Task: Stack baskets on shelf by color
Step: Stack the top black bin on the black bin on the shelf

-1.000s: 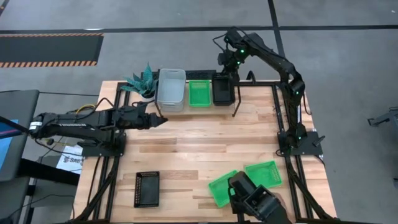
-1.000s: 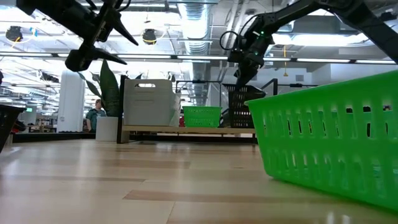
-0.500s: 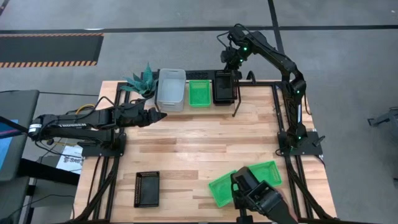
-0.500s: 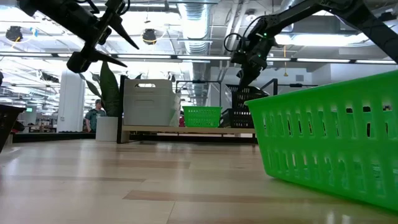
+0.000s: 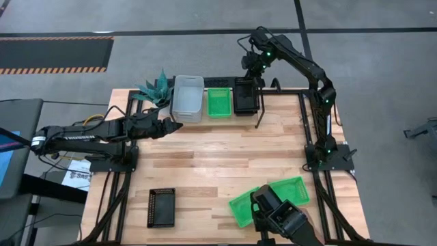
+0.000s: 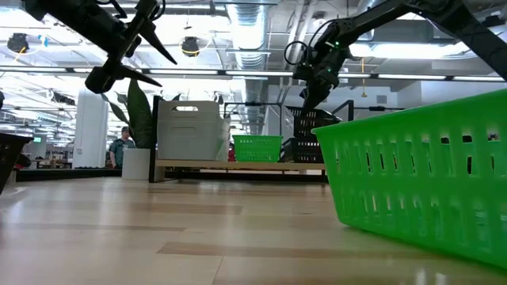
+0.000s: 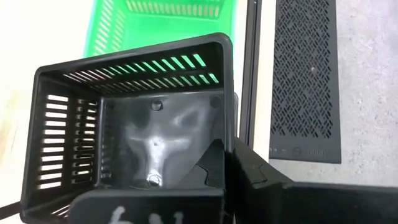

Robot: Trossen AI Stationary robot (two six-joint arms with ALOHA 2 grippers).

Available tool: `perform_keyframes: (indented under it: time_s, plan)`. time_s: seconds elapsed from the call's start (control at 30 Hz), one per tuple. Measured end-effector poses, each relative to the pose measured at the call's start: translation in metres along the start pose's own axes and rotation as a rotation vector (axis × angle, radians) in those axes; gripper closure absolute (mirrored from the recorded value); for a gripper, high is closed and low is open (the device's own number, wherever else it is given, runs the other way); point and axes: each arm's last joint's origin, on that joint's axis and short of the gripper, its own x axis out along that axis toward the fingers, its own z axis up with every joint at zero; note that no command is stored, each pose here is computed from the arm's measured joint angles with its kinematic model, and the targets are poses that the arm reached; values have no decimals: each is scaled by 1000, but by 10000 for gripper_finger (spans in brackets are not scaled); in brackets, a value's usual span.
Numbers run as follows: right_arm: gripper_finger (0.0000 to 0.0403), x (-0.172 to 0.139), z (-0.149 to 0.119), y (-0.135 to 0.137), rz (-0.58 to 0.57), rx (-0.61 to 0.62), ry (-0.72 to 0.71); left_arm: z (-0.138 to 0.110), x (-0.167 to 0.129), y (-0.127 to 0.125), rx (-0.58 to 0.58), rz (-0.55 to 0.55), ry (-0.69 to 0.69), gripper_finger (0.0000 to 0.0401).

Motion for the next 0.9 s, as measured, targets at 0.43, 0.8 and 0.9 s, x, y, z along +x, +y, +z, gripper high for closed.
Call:
perform_keyframes:
  time_s: [0.43, 0.8, 0.9]
  plan:
    - [388, 16, -2, -3, 31, 37, 14, 0, 0, 0, 5, 2, -7, 184]
    - [371, 26, -5, -8, 29, 45, 30, 0, 0, 0, -1, 2, -8, 184]
    - [363, 26, -5, -8, 17, 56, 43, 0, 0, 0, 0, 2, -7, 184]
